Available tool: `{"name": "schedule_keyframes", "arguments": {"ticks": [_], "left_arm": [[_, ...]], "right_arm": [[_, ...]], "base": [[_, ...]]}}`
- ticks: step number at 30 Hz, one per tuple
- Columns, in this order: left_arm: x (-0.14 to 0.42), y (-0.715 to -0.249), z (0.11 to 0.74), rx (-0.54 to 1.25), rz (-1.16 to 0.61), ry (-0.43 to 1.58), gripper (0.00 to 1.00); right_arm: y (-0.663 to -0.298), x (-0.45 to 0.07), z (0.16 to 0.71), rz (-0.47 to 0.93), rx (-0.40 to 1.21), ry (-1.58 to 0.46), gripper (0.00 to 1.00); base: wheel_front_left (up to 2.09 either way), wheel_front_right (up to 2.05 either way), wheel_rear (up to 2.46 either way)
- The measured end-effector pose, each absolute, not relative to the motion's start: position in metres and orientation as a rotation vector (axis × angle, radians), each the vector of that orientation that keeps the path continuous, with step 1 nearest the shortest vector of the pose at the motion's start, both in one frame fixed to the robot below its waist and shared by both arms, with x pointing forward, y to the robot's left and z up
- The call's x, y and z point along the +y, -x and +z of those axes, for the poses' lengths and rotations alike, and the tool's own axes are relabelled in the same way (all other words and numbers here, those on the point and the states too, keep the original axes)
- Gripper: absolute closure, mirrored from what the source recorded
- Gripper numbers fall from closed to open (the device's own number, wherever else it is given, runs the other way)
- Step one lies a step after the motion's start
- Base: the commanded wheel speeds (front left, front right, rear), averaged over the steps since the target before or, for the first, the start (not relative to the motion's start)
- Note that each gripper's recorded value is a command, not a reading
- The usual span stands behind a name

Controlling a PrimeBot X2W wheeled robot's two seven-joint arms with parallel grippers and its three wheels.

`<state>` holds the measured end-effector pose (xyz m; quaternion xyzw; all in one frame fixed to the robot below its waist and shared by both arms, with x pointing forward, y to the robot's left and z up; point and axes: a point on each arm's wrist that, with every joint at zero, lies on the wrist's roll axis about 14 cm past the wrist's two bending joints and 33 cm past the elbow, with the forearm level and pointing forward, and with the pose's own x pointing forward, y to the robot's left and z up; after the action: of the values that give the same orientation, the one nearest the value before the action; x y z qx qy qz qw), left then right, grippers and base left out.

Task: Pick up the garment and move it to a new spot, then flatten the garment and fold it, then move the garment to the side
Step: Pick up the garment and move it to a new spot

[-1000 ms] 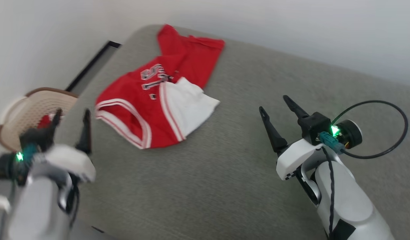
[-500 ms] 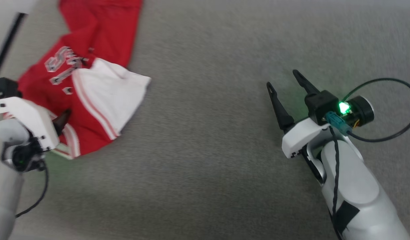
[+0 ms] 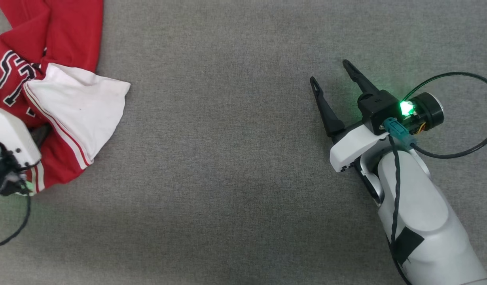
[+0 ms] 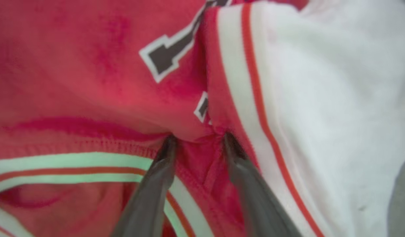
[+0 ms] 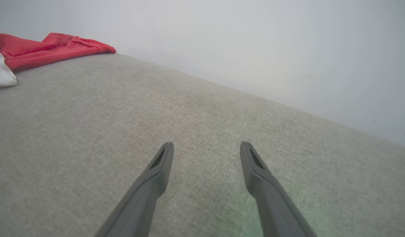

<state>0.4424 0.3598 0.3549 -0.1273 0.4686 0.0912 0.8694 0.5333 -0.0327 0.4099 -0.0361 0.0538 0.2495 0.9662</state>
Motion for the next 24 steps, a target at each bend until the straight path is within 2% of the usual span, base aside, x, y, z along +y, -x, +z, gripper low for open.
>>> {"name": "schedule_keyframes", "arguments": {"ticks": [7,14,18,24], "left_arm": [[0.34,-0.459,0.388,0.812,0.122,0.26,1.0],[0.296,-0.498,0.475,0.553,-0.055,0.293,1.0],[0.231,-0.516,0.513,0.468,-0.265,0.296,1.0],[0.115,-0.516,0.55,0.41,-0.614,0.292,1.0]], "right_arm": [[-0.526,-0.028,0.439,0.505,0.058,0.061,0.0],[-0.512,-0.038,0.473,0.469,0.003,0.033,0.0],[-0.504,-0.06,0.482,0.412,-0.008,0.021,0.0],[-0.494,-0.109,0.498,0.282,-0.047,-0.017,0.0]], "base": [[0.0,0.0,0.0],[0.0,0.0,0.0],[0.0,0.0,0.0],[0.0,0.0,0.0]]}}
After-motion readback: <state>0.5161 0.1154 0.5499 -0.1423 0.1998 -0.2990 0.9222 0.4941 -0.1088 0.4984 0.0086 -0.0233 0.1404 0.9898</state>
